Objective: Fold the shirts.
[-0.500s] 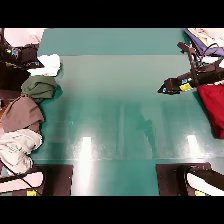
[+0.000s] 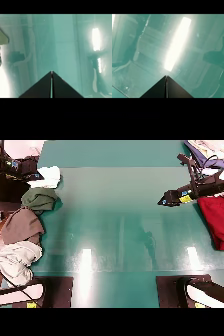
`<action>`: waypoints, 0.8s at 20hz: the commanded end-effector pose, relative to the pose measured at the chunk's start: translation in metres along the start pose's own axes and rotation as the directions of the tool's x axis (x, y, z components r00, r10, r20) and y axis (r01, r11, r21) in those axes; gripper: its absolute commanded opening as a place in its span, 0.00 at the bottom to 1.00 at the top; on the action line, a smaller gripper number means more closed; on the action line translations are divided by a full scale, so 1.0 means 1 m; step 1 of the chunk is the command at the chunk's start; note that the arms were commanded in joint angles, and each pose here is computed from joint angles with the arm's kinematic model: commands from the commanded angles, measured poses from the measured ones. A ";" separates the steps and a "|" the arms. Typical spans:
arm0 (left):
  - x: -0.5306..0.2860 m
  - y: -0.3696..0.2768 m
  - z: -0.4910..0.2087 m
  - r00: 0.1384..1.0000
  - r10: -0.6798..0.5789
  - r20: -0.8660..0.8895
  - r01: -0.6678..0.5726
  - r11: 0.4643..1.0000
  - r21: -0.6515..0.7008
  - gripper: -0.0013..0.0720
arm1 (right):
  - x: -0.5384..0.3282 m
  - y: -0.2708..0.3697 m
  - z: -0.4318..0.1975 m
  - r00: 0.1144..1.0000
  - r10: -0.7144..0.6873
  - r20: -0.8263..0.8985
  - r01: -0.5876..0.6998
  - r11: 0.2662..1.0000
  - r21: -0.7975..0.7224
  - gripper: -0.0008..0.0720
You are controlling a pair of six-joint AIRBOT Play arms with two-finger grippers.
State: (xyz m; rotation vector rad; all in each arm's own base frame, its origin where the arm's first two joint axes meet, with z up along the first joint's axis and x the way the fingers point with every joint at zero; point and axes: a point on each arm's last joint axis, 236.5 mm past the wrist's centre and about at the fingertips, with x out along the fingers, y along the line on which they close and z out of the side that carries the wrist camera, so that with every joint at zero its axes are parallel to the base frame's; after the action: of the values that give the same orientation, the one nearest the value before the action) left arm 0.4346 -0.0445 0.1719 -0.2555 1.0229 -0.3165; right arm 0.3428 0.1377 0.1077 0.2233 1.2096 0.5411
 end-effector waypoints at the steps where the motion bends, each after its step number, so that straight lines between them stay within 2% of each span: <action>1: 0.000 0.000 0.000 1.000 0.001 0.001 -0.001 1.000 0.000 0.06 | 0.000 0.000 0.000 1.000 0.000 0.000 0.000 1.000 -0.001 0.04; 4: 0.000 0.000 0.000 1.000 0.000 0.002 0.000 1.000 0.000 0.06 | 0.000 0.000 0.000 1.000 0.000 0.000 0.000 1.000 -0.001 0.04; 8: -0.001 0.006 0.023 0.995 0.024 0.095 -0.024 1.000 0.002 0.06 | 0.000 0.000 0.000 1.000 0.000 0.000 0.000 1.000 -0.001 0.04; 9: 0.000 0.014 0.034 0.989 0.053 0.141 -0.055 0.998 0.009 0.12 | 0.000 0.000 0.000 1.000 0.000 0.000 0.000 1.000 -0.001 0.04; 10: 0.003 0.024 0.042 0.982 0.087 0.167 -0.091 0.996 0.017 0.50 | 0.000 0.000 0.000 1.000 0.001 0.000 -0.001 1.000 -0.001 0.04; 11: 0.010 0.038 0.049 0.975 0.125 0.182 -0.130 0.991 0.014 0.78 | 0.000 0.000 0.000 1.000 0.000 0.000 0.000 1.000 -0.001 0.04; 16: 0.074 0.119 0.055 0.938 0.316 0.144 -0.318 0.948 -0.010 0.80 | 0.000 0.001 -0.001 1.000 0.001 -0.004 -0.001 1.000 0.000 0.04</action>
State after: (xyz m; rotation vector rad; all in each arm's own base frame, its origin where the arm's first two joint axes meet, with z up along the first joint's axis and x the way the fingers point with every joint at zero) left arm 0.5080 0.0109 0.1316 -0.1611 0.9079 -0.1115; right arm 0.3426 0.1378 0.1076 0.2235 1.2108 0.5413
